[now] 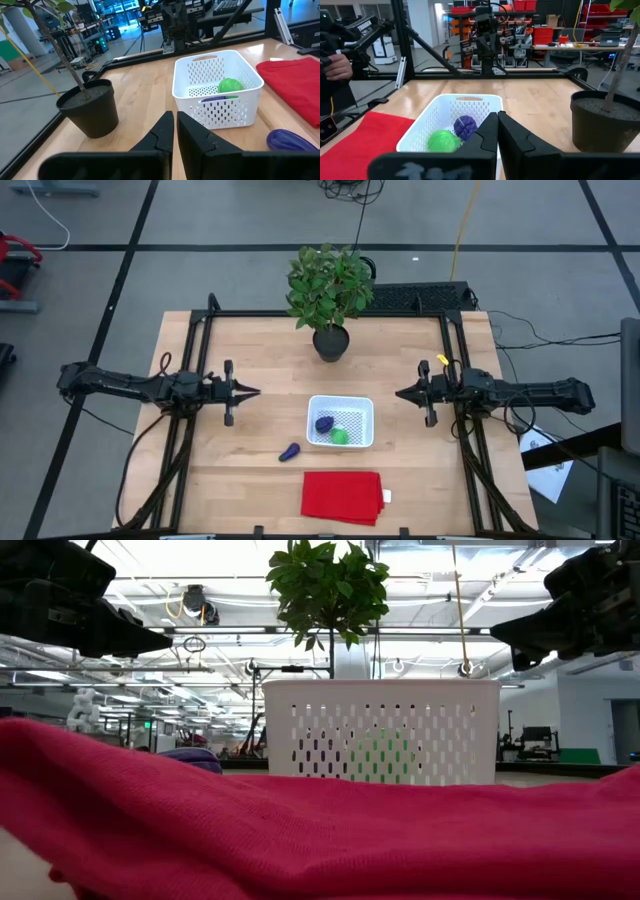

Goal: Pick and placing Produce into tupperware
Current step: Put the violet eggplant into the white bin

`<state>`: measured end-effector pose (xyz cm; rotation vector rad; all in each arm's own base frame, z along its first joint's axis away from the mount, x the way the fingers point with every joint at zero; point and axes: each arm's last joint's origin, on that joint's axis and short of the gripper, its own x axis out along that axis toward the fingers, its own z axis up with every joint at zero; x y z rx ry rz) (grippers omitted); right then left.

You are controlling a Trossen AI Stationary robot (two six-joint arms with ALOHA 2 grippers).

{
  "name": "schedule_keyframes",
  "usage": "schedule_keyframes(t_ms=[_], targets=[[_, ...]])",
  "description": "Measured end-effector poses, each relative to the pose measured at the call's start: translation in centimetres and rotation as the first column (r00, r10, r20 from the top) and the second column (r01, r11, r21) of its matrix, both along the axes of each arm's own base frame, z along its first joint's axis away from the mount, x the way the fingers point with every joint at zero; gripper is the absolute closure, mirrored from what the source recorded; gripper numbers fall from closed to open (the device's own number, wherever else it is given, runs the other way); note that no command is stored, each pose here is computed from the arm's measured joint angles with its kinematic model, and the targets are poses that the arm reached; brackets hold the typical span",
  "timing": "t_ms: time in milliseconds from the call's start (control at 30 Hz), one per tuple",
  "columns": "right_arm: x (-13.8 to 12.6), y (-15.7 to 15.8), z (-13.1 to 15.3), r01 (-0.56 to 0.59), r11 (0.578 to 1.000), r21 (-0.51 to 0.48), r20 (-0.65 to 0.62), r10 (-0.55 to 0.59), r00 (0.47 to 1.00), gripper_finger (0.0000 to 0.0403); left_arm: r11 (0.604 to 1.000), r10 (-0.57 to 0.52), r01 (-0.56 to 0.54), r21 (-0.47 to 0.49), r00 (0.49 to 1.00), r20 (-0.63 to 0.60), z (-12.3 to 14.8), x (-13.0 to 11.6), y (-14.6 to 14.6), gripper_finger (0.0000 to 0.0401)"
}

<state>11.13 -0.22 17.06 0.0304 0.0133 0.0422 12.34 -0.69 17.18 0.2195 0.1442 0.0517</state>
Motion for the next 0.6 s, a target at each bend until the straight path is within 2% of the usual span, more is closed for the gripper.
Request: schedule_keyframes(t_ms=[600], targets=[[0.00, 0.00, -0.04, 0.000, 1.000, -0.007, -0.004, 0.000, 1.000, 0.0403, 1.000, 0.007, -0.007, 0.004, 1.000, 0.000, 0.00, 0.00, 0.02, 0.0375]])
